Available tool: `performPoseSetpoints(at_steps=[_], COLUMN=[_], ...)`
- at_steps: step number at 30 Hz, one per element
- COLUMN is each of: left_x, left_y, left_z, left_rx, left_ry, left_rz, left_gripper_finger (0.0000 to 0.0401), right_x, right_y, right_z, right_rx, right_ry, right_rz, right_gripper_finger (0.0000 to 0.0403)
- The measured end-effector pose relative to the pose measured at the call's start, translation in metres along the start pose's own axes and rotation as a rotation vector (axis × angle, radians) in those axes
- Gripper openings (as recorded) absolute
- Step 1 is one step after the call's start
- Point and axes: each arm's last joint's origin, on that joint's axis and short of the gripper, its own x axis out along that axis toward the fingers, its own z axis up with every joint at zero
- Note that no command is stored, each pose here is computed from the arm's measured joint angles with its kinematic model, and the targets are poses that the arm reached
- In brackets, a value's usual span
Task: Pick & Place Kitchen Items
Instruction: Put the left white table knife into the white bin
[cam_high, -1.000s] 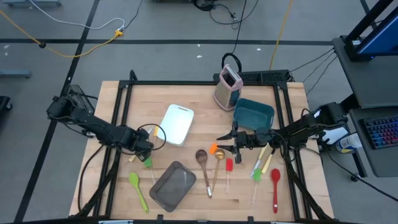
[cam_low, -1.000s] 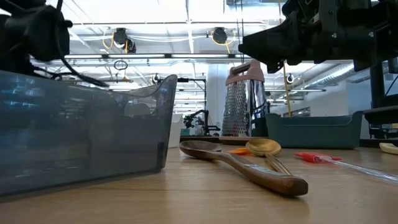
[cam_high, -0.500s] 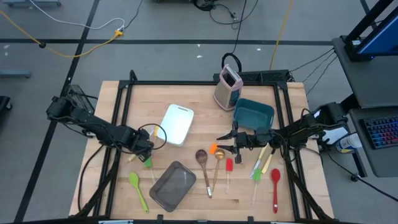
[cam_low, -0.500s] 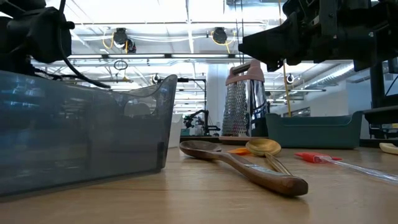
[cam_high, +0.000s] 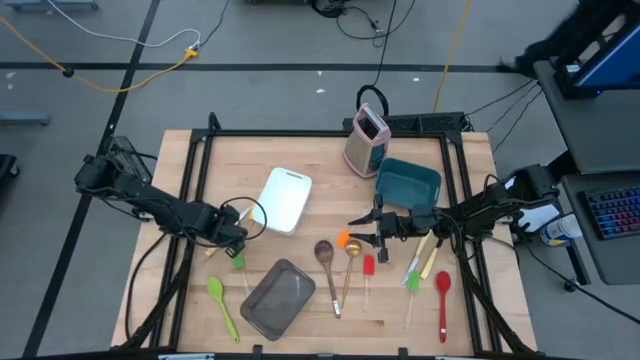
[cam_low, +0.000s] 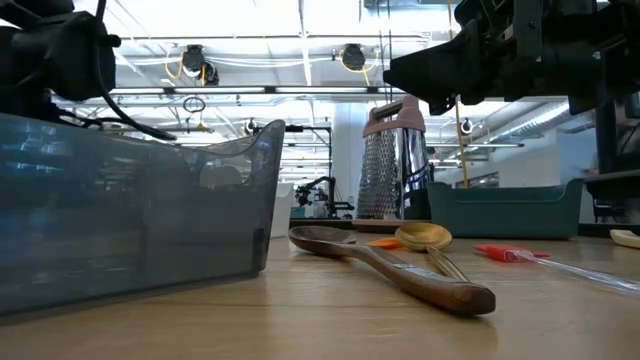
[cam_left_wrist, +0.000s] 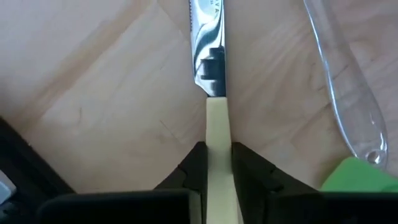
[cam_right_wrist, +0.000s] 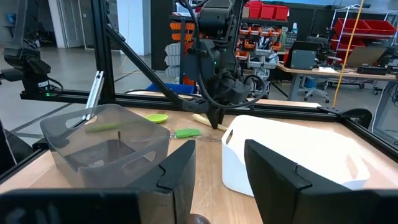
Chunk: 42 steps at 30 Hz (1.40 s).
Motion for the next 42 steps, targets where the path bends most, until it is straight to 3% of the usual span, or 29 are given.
performPoseSetpoints(at_steps=[7,18,26,34,38,42], left_x=[-0.016,-0.075,-0.113,-0.123,-0.117,-0.102], left_y=[-0.002,-0.007,-0.019,-0.037,-0.044,-0.046], left_z=[0.005,0.019,0.037,0.068,0.084,0.100], left_rx=[0.012,0.016,0.112,0.235,0.303,0.334], left_ry=[-0.078,-0.228,-0.415,-0.583,-0.554,-0.424], left_rz=[0.052,0.140,0.074,-0.067,-0.136,-0.187], left_gripper_finger=[0.0030,0.0031,0.0047,0.0050,0.0050,0.0050], right_x=[0.000,0.000,0.000,0.000,0.000,0.000], right_y=[0.000,0.000,0.000,0.000,0.000,0.000], right_z=[0.000,0.000,0.000,0.000,0.000,0.000], right_rx=[0.000,0.001,0.001,0.001,0.001,0.001], right_ry=[0.000,-0.001,-0.001,-0.001,-0.001,-0.001], right_rz=[0.000,0.000,0.000,0.000,0.000,0.000], right_gripper_finger=[0.0130,0.0130,0.0130,0.0130,0.0130,0.0130])
